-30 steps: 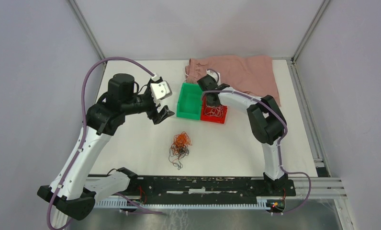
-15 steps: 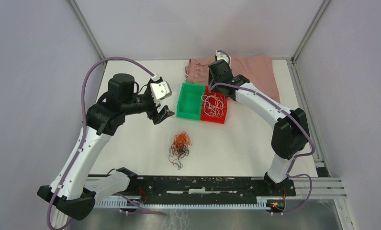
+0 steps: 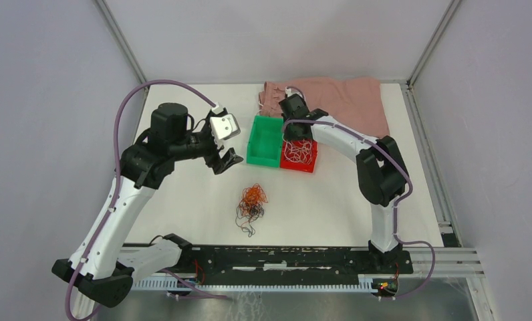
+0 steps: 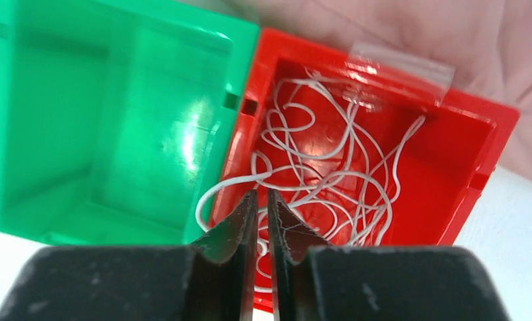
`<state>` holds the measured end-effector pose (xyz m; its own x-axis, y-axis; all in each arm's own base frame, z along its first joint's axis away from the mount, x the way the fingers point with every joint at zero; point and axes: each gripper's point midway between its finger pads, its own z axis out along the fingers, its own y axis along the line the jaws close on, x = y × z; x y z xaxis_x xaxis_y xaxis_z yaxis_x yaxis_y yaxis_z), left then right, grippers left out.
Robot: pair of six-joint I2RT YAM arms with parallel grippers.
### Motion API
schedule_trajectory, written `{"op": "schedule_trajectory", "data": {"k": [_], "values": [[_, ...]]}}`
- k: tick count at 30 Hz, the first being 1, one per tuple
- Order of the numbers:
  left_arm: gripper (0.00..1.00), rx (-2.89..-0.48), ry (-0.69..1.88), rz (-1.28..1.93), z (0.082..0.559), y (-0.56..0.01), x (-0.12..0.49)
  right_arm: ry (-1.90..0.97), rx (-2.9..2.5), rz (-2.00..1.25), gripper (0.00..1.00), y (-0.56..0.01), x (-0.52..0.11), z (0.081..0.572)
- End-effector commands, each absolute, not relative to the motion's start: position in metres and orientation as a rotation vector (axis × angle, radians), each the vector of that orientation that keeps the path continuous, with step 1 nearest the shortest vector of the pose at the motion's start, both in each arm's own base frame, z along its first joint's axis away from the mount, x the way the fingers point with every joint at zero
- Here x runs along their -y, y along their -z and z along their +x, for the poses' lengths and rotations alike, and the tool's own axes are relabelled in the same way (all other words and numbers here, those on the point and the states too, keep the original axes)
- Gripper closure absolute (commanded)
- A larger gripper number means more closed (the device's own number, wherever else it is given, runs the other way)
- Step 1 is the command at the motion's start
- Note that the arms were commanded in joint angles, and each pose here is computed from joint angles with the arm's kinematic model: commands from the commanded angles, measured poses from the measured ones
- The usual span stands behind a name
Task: Untangle the cables
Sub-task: Place the cable in the bin, then untie the cable.
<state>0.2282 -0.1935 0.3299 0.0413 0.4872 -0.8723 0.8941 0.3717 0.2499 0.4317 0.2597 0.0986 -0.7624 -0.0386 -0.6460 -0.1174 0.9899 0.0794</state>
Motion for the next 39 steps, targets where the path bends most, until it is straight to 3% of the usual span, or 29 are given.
{"op": "schedule_trajectory", "data": {"k": [1,15,17,22,27,31,34,36,39], "values": [[0.17,-1.536,0.456,1.282,0.229,-0.346,0.193,-0.123,-2.444,-0.016,0.89,-0.081,-0.245,0.438],[0.16,-1.544,0.447,1.296,0.228,-0.341,0.191,-0.068,-2.508,0.001,0.91,-0.04,-0.231,0.443],[0.16,-1.568,0.451,1.309,0.226,-0.334,0.19,-0.098,-2.445,0.011,0.83,-0.07,-0.231,0.446],[0.16,-1.669,0.489,1.352,0.219,-0.296,0.187,-0.215,-2.267,0.006,0.51,-0.154,-0.228,0.439],[0.16,-1.76,0.514,1.397,0.211,-0.256,0.182,-0.347,-2.159,-0.054,0.36,-0.202,-0.234,0.409],[0.16,-1.838,0.558,1.414,0.206,-0.228,0.182,-0.391,-2.139,-0.101,0.29,-0.205,-0.237,0.38],[0.17,-1.928,0.635,1.396,0.205,-0.206,0.187,-0.399,-2.122,-0.098,0.17,-0.205,-0.229,0.365],[0.23,-1.999,0.691,1.378,0.207,-0.19,0.192,-0.398,-2.073,-0.006,0.02,-0.211,-0.217,0.363],[0.35,-2.093,0.746,1.377,0.213,-0.167,0.198,-0.374,-2.042,0.138,0.01,-0.215,-0.192,0.358]]}}
